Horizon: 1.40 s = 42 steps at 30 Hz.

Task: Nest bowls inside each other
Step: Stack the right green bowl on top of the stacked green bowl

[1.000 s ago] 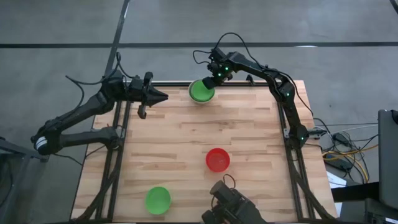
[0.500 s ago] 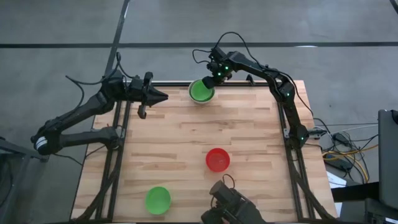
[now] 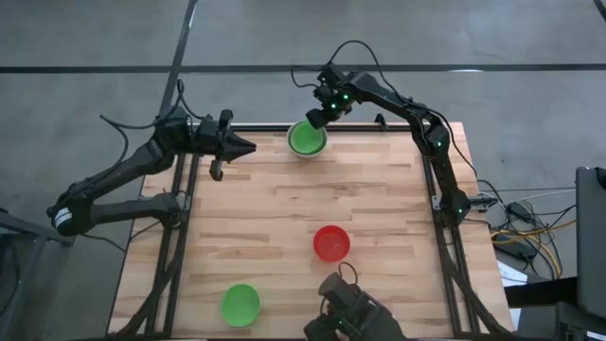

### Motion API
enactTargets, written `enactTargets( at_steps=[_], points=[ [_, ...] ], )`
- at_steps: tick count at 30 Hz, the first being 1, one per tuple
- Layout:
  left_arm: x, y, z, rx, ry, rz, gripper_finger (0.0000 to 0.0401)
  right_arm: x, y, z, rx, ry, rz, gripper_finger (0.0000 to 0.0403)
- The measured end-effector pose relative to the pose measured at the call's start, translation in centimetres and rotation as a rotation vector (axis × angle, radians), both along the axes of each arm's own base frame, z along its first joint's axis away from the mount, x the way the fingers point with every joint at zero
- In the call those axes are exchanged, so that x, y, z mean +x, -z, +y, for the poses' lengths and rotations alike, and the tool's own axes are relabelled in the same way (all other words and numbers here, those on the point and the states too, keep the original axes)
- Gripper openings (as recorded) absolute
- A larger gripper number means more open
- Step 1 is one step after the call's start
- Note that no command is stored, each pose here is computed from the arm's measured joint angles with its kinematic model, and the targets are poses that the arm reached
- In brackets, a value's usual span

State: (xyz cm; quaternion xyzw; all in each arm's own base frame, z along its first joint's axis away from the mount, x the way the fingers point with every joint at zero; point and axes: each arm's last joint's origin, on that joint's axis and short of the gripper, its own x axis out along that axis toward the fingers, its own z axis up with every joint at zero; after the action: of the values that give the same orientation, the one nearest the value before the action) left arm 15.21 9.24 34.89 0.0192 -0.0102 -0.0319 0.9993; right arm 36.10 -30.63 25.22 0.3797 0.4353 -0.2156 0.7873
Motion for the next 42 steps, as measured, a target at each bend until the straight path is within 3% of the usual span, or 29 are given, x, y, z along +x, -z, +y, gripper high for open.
enactTargets(
  at_steps=[32, 42],
  points=[
    [0.0, 0.0, 0.0, 0.000, 0.000, 0.000, 0.0044, -0.9, 3.5, 0.6, 0.049, 0.018, 0.145, 0.0129],
    [0.0, 0.0, 0.0, 0.000, 0.000, 0.000, 0.0044, -0.7, 1.8, 0.7, 0.033, -0.003, 0.082, 0.0132]
  ],
)
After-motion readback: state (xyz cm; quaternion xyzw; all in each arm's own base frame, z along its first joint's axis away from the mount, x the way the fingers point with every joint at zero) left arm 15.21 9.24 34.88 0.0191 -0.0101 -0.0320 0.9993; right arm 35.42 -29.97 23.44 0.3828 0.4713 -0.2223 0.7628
